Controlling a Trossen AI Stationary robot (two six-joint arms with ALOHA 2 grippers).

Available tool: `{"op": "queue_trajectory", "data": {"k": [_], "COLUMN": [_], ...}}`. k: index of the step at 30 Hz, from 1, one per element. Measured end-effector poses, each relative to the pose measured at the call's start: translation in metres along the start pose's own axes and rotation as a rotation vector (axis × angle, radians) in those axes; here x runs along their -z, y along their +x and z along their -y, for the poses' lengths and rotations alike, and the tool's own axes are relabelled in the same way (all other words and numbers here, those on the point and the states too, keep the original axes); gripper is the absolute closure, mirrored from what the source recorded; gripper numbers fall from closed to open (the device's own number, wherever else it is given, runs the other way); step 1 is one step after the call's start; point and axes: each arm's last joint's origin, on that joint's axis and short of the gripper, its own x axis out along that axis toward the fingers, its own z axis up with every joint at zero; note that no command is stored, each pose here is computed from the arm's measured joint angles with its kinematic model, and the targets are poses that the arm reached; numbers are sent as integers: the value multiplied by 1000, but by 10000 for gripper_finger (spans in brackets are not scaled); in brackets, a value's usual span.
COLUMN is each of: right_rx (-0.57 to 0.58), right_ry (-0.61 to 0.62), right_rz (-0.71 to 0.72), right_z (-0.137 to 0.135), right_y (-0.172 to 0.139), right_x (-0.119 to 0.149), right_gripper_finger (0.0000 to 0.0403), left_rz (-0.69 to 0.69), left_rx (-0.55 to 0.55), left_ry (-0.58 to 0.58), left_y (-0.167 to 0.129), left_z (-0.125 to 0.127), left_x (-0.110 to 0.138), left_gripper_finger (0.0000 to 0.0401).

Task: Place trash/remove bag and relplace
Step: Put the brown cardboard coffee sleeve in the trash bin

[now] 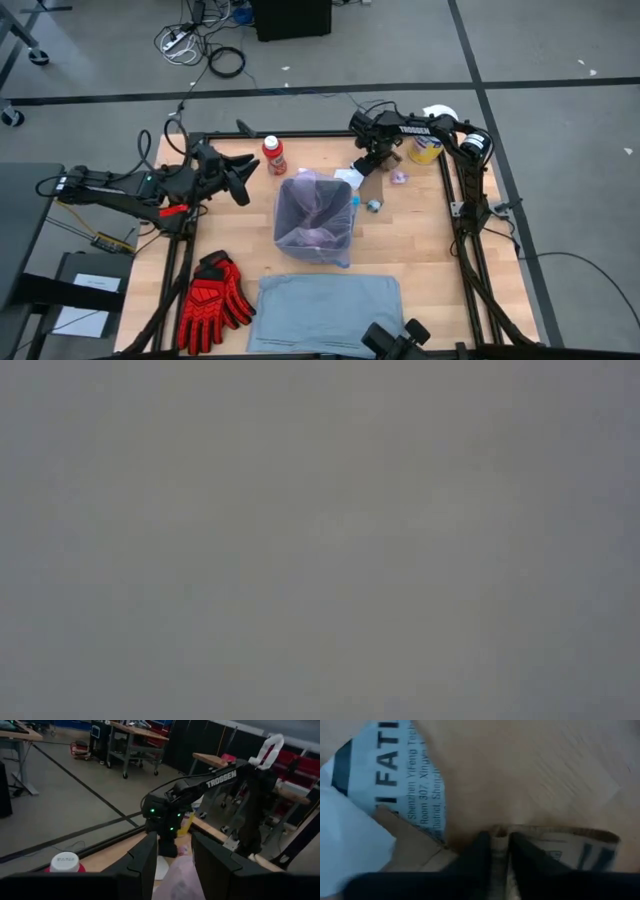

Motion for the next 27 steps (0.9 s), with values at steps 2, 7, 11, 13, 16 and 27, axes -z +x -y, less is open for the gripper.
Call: {"op": "queue_trajectory", "data": {"k": [2,7,11,13,16,27], "right_rx": [-2,-46,-167,-239,-365,-959], "right_ry": [-31,-68,-88,-108,-121,-375], "right_rz": [4,55,192,293,486,1101], "right_z": [-2,-10,-18,-23,-32,-90], "right_y": [-2,-22,-68,-98,-143,-269], "right_x": [1,5,8,11,17,59], "right_gripper_finger": [387,399,401,401,401,402], "left_rz": [-3,-19,-47,-64,-73,-88], "left_rx": [-5,-21,-51,-70,-92,-85], "left_ry": [6,3,-21,-27,-27,-39], "left_y": [0,0,1,2,3,7], "left_z": [0,-2,-6,-8,-11,-14], "left_x": [0,3,6,8,9,8], "left_gripper_finger": [270,270,270,270,270,270]}}
